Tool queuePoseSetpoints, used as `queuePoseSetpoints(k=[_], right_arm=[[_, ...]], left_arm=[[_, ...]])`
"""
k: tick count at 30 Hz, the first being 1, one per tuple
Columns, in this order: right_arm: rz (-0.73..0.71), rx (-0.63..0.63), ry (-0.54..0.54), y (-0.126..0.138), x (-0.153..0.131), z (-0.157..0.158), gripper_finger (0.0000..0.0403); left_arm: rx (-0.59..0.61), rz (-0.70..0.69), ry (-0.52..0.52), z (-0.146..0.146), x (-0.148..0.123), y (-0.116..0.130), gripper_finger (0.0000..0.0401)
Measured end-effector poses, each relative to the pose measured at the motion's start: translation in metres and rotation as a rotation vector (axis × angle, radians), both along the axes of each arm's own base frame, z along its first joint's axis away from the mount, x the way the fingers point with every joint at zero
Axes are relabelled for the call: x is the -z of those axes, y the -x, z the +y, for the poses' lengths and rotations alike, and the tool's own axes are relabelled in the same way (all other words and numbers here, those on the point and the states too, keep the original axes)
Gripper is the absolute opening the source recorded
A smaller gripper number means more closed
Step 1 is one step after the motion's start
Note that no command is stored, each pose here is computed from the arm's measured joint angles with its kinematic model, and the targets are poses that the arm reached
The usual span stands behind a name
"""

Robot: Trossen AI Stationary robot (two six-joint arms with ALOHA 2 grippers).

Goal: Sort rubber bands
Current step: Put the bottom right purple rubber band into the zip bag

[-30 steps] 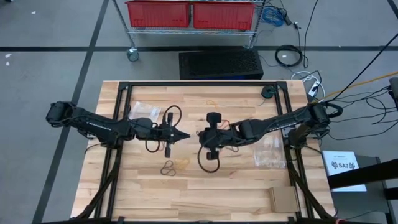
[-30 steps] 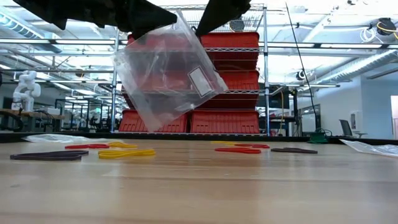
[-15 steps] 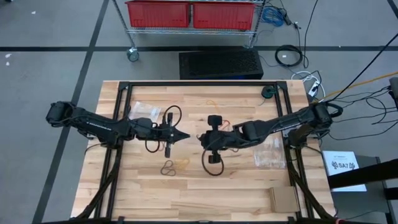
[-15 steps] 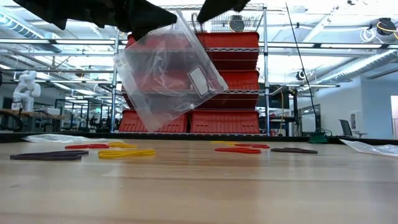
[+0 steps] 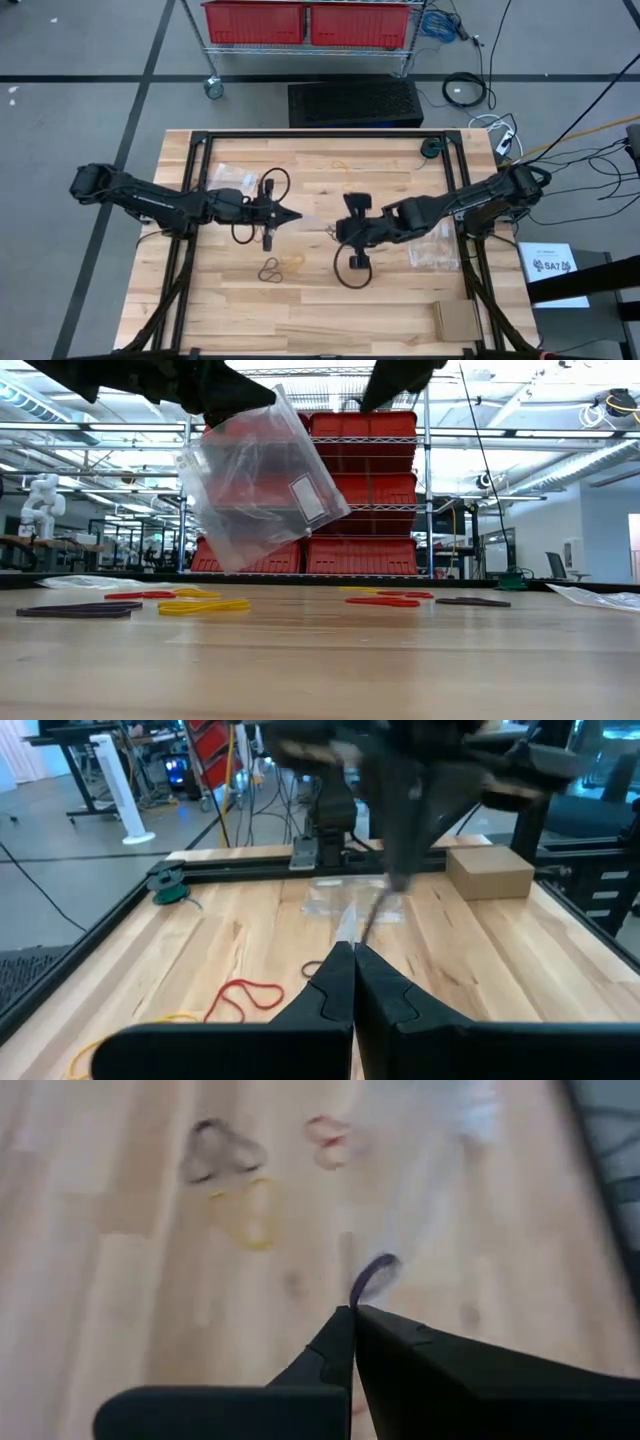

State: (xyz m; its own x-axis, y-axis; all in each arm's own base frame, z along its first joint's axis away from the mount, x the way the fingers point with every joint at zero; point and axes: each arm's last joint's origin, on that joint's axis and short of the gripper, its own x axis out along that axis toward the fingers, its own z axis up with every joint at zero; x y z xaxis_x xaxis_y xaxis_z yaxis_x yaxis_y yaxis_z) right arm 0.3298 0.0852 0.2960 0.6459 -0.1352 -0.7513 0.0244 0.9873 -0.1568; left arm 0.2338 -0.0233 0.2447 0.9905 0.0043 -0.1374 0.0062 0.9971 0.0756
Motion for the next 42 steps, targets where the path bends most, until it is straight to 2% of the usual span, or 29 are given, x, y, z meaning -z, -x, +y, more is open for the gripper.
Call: queuePoseSetpoints(k=[6, 10, 16, 22, 26, 30, 33, 38, 42], right_arm=[[0.022, -0.089, -0.197, 0.002, 0.034, 0.009, 0.0], [0.097, -0.071, -0.311, 0.01, 0.057, 0.012, 0.0], [0.218, 0.003, -0.284, 0.027, 0.084, 0.011, 0.0], [0.327, 0.069, -0.249, 0.039, 0.097, 0.006, 0.0], [0.412, 0.074, -0.266, 0.049, 0.103, 0.008, 0.0], [0.453, 0.051, -0.333, 0.052, 0.108, 0.012, 0.0], [0.435, 0.012, -0.354, 0.051, 0.109, 0.015, 0.0], [0.318, -0.09, -0.397, 0.041, 0.107, 0.018, 0.0], [0.237, -0.09, -0.408, 0.031, 0.104, 0.011, 0.0]], left_arm=[[-0.033, 0.009, -0.006, 0.001, -0.001, 0.003, 0.0], [-0.04, 0.011, -0.008, 0.002, -0.001, 0.003, 0.0], [-0.041, 0.01, -0.007, 0.002, -0.001, 0.003, 0.0], [-0.044, 0.011, -0.008, 0.002, -0.001, 0.003, 0.0], [-0.045, 0.01, -0.008, 0.002, -0.001, 0.003, 0.0], [-0.045, 0.011, -0.008, 0.002, -0.001, 0.003, 0.0], [-0.045, 0.011, -0.008, 0.002, -0.001, 0.003, 0.0], [-0.045, 0.011, -0.008, 0.002, -0.001, 0.003, 0.0], [-0.045, 0.011, -0.008, 0.002, -0.001, 0.003, 0.0]])
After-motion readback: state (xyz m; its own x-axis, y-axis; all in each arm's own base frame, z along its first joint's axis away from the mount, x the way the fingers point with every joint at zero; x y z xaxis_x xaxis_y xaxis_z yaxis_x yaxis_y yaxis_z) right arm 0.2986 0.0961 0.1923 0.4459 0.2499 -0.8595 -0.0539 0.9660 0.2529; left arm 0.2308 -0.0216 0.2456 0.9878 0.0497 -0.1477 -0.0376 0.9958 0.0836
